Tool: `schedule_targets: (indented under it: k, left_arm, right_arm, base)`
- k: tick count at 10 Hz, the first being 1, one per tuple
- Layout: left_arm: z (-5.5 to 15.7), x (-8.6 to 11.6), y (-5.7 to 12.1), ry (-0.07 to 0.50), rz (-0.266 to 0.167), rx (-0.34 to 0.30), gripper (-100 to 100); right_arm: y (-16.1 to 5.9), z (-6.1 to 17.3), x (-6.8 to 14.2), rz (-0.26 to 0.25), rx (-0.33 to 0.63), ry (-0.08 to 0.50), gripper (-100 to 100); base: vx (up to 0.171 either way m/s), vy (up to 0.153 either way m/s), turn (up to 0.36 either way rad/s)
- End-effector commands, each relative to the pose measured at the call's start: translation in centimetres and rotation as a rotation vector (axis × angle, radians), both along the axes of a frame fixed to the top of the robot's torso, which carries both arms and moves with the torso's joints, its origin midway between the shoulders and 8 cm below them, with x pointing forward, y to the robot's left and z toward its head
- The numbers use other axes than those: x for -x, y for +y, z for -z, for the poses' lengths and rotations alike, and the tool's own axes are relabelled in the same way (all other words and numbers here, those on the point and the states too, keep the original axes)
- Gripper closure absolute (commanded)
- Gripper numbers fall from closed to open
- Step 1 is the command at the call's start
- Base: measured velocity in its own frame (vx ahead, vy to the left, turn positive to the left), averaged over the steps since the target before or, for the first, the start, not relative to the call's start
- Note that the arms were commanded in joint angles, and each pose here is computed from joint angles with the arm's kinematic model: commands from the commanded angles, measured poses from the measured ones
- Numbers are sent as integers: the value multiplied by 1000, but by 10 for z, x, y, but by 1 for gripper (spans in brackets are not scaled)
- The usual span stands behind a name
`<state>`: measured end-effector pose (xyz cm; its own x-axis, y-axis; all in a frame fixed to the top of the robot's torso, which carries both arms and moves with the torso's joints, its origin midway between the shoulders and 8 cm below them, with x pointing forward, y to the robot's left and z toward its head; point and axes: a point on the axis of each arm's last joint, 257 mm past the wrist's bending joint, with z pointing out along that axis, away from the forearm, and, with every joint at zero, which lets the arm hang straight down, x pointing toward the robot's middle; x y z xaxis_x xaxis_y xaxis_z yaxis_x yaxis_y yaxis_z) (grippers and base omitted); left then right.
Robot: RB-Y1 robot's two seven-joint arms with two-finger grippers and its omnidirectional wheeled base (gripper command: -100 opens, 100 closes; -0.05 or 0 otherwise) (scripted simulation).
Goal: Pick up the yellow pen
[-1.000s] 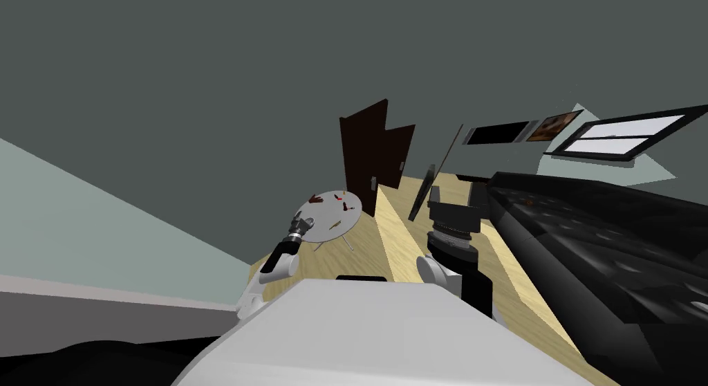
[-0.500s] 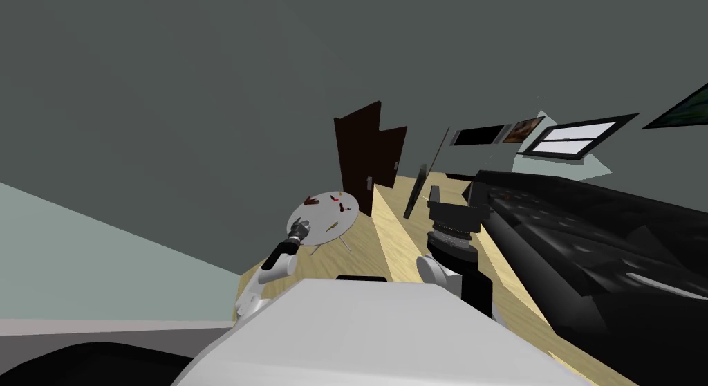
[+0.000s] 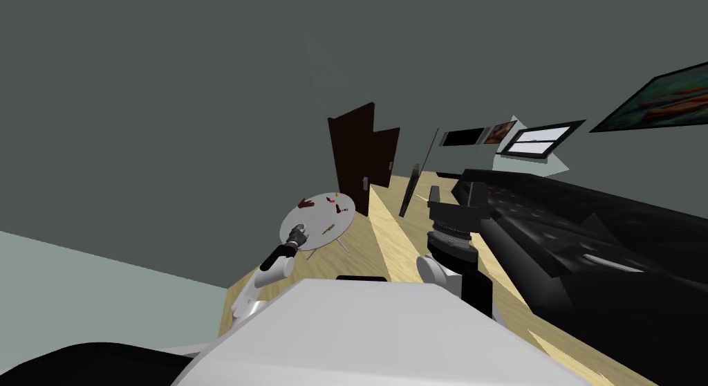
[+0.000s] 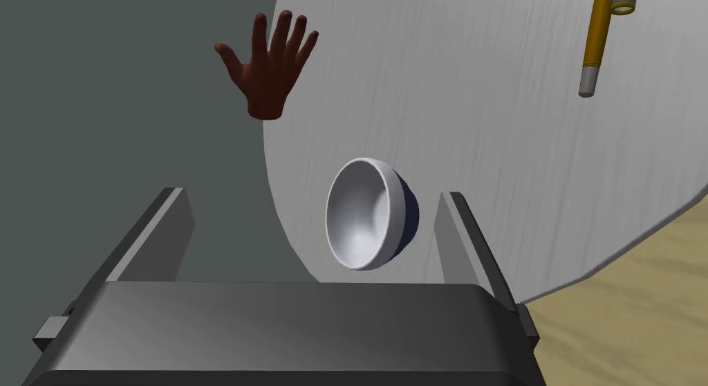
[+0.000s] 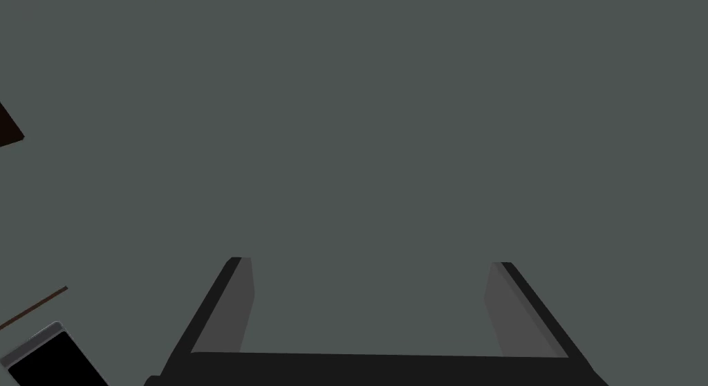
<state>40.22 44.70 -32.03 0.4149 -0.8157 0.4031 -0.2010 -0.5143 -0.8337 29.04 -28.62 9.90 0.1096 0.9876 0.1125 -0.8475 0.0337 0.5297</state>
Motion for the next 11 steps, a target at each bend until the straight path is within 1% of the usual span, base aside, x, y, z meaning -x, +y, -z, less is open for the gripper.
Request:
schedule_targets:
  k: [1,2,3,4,5,6,7,8,9,10,11]
  left_arm:
    - [23,6,10,61,-31,44,-100]
    - [27,8,9,79,-31,50,-100]
    - [46,18,18,133,-58,87,-100]
    - [50,20,18,143,-59,90,-100]
    - [68,31,25,198,-87,127,-100]
    - [72,33,26,207,-90,130,-100]
    - [89,46,32,263,-117,166,-100]
    - [101,55,40,298,-146,195,-100]
    - [113,64,40,335,-154,208,-100]
    - [113,64,40,335,-154,208,-100]
    - [126,77,45,384,-181,241,-100]
  right_arm:
    - [0,0,0,0,0,0,0]
    - [0,0,0,0,0,0,0]
    - [0,0,0,0,0,0,0]
    - [0,0,0,0,0,0,0]
    - [0,0,0,0,0,0,0]
    - [0,0,0,0,0,0,0]
    - [0,0,0,0,0,0,0]
    - [0,0,0,0,0,0,0]
    - [0,0,0,0,0,0,0]
    - [0,0,0,0,0,0,0]
    - [0,0,0,0,0,0,0]
  base:
    - [35,-1,-173]
    - [31,1,-91]
    - [52,0,-162]
    - [43,2,-88]
    - [49,-3,-180]
    - [43,0,-96]
    - [59,-7,-174]
    - [106,0,-304]
    - [86,12,-116]
    - [35,3,29]
    - [61,-10,-157]
